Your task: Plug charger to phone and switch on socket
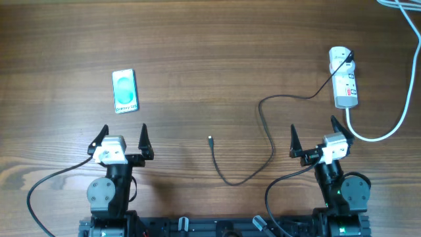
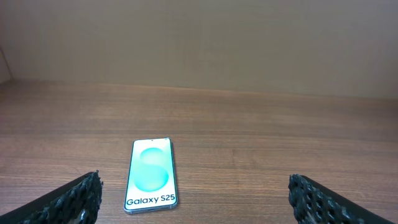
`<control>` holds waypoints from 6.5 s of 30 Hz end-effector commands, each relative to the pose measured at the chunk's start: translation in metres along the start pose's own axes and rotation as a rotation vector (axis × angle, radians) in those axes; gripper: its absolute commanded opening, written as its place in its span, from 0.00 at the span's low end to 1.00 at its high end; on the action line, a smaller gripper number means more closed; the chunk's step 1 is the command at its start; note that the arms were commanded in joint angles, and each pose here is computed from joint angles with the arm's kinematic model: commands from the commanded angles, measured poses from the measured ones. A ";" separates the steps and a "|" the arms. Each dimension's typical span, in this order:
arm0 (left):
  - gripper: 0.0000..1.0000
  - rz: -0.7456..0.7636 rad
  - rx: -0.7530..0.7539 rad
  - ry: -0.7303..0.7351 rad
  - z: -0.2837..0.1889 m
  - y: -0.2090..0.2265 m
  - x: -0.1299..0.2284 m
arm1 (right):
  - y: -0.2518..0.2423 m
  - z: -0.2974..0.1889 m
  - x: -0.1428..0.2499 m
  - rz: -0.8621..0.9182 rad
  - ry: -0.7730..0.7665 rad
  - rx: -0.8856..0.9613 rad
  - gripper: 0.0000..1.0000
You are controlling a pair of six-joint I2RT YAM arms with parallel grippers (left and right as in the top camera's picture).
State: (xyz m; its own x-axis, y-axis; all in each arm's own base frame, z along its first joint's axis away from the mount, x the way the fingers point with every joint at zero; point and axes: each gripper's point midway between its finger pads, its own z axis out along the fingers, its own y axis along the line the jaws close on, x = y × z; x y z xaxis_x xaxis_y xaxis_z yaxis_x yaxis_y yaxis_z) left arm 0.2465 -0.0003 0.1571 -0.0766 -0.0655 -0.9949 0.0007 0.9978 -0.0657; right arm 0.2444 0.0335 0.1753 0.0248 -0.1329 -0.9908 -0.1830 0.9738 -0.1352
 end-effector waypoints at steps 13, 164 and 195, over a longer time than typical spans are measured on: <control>1.00 0.019 -0.009 -0.002 0.000 0.002 0.001 | -0.002 0.000 -0.002 0.003 -0.009 0.012 1.00; 0.04 -0.659 -0.030 1.180 0.014 -0.059 0.033 | -0.002 0.000 -0.002 0.003 -0.009 0.012 1.00; 0.10 -0.382 -0.373 1.064 0.061 -0.014 0.070 | -0.002 0.000 -0.002 0.003 -0.009 0.012 1.00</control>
State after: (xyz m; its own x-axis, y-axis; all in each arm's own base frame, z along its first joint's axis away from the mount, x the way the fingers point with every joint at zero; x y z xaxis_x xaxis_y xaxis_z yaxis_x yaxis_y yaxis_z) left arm 0.3069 -0.0232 0.0916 -0.7933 -0.4894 -0.3622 -0.4543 0.8719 -0.1830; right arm 0.2445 0.0324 0.1754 0.0247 -0.1330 -0.9908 -0.1766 0.9749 -0.1353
